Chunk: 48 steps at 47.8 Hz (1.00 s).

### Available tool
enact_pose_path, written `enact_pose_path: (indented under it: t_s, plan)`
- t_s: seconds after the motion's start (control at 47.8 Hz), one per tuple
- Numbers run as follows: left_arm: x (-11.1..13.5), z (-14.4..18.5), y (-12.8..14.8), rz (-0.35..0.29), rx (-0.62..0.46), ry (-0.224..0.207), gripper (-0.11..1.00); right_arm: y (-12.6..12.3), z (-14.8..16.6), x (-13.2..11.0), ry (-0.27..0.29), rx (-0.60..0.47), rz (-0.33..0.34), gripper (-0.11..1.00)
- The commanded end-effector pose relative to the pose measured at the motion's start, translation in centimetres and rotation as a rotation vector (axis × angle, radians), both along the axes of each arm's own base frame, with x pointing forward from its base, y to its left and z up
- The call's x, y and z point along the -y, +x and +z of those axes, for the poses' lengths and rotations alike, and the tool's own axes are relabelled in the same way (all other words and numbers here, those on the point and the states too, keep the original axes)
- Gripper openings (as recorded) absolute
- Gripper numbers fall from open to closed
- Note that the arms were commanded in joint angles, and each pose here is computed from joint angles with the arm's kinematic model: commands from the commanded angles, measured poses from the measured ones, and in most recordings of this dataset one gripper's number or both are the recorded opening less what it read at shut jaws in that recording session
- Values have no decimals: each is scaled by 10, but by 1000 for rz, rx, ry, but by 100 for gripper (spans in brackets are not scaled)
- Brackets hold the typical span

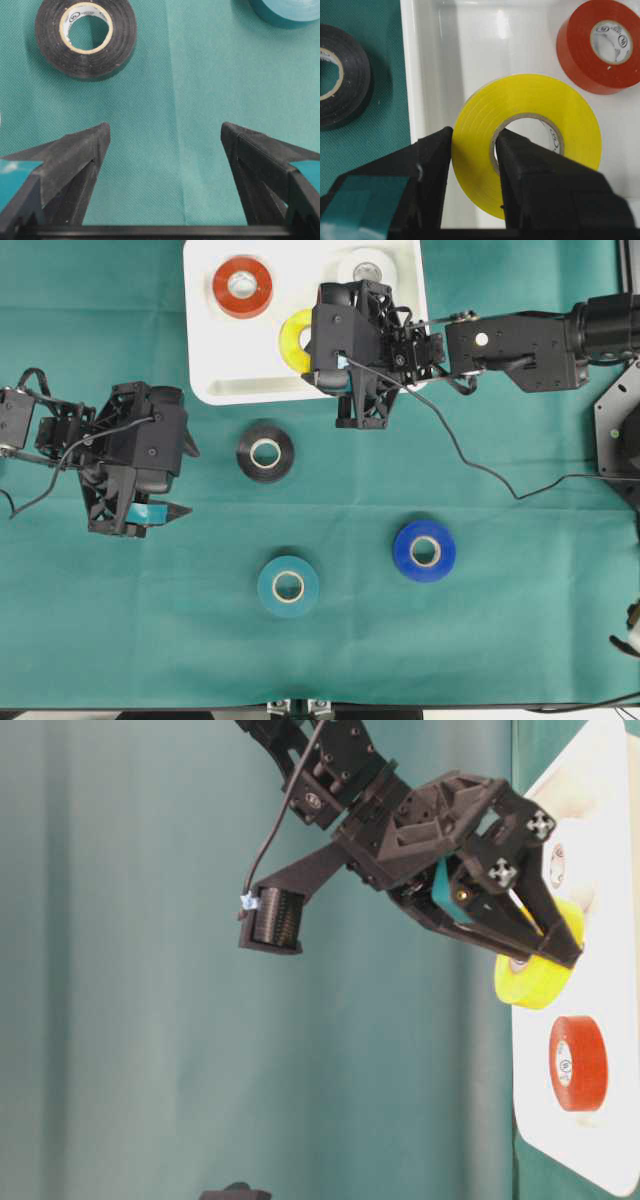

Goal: Put the tape alternately from left to right into the white case.
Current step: 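Lower the yellow roll into the tray and open the right gripper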

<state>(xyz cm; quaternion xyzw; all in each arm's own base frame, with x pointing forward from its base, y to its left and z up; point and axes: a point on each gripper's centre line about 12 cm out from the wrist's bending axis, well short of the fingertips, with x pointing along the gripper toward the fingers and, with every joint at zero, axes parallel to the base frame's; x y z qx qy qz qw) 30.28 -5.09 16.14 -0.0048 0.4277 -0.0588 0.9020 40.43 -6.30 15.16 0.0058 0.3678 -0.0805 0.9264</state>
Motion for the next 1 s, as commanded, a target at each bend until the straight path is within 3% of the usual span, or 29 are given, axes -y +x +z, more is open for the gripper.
enact_pose_path:
  t_s: [0.0, 0.794, 0.983]
  plan:
    - [2, 7, 3, -4, 24, -5, 68, 3, 8, 0, -2, 29, 5, 29]
    - [2, 6, 3, -4, 21, -5, 68, 3, -16, 13, 10, -25, -28, 30]
    - [1, 7, 3, -2, 24, -5, 68, 4, -13, 13, 9, -21, -31, 79]
